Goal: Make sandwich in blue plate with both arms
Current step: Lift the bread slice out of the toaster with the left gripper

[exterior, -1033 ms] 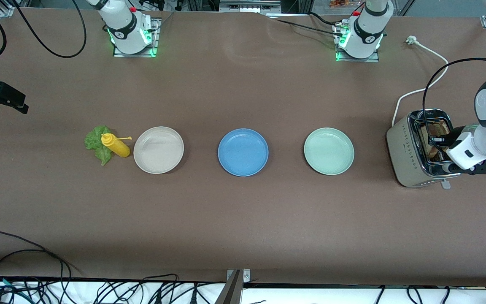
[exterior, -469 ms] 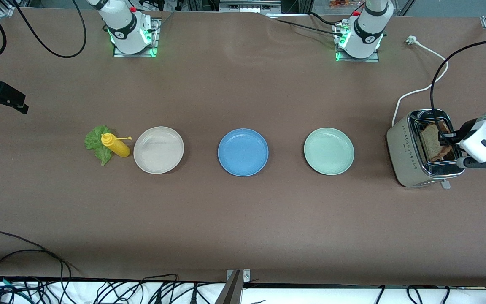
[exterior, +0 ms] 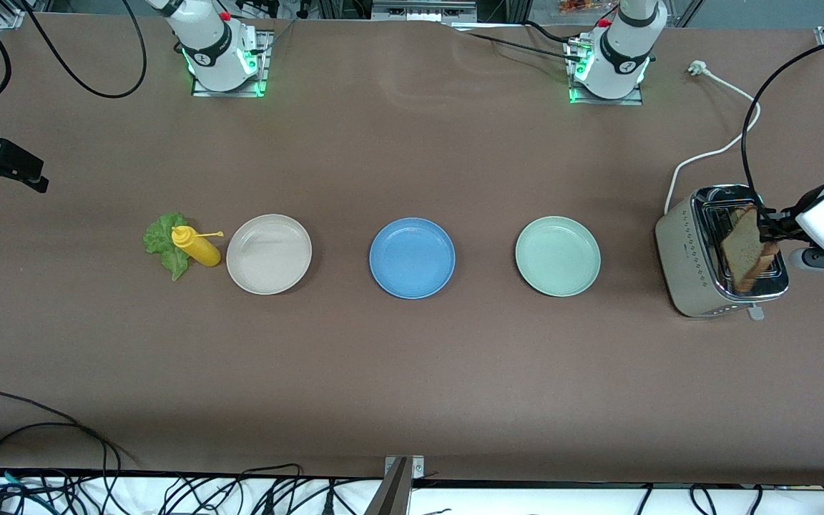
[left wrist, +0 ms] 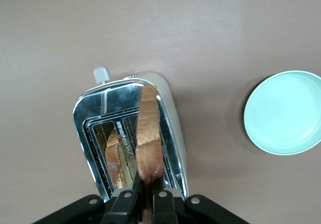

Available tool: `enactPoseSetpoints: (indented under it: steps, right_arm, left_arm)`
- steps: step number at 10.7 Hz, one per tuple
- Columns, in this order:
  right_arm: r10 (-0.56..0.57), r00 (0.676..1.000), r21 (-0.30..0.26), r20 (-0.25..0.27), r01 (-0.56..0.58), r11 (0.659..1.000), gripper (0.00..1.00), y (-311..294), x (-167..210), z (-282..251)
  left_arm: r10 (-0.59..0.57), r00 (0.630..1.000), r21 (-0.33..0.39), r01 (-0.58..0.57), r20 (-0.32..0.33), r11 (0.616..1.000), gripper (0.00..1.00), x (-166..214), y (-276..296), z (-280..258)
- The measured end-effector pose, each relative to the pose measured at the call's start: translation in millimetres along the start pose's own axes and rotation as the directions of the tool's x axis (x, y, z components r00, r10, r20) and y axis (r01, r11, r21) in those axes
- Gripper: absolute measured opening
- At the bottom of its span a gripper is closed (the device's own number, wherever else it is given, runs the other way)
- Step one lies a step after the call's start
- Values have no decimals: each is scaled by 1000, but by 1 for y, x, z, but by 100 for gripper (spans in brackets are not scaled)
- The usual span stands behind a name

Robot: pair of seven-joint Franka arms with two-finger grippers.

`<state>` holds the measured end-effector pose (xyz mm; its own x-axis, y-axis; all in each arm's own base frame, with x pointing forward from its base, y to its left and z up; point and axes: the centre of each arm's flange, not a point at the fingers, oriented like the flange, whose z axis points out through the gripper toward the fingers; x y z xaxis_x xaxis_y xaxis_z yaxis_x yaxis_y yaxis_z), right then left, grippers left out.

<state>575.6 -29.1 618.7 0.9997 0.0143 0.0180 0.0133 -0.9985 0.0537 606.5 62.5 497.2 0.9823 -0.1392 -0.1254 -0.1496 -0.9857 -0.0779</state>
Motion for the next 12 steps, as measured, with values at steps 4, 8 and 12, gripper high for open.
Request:
enactPoseSetpoints:
  steps: [4, 8, 12]
  right_arm:
    - [0, 1000, 0, 0, 0, 1000, 100, 0, 0, 0]
    - [0, 1000, 0, 0, 0, 1000, 100, 0, 0, 0]
    - [0, 1000, 0, 0, 0, 1000, 100, 0, 0, 0]
  left_arm:
    - [62, 997, 7, -62, -43, 998, 8, 6, 39, -23]
    - [80, 994, -131, -89, -68, 987, 8, 12, 76, -28]
    - [146, 988, -275, -154, -49, 949, 8, 22, 145, -14]
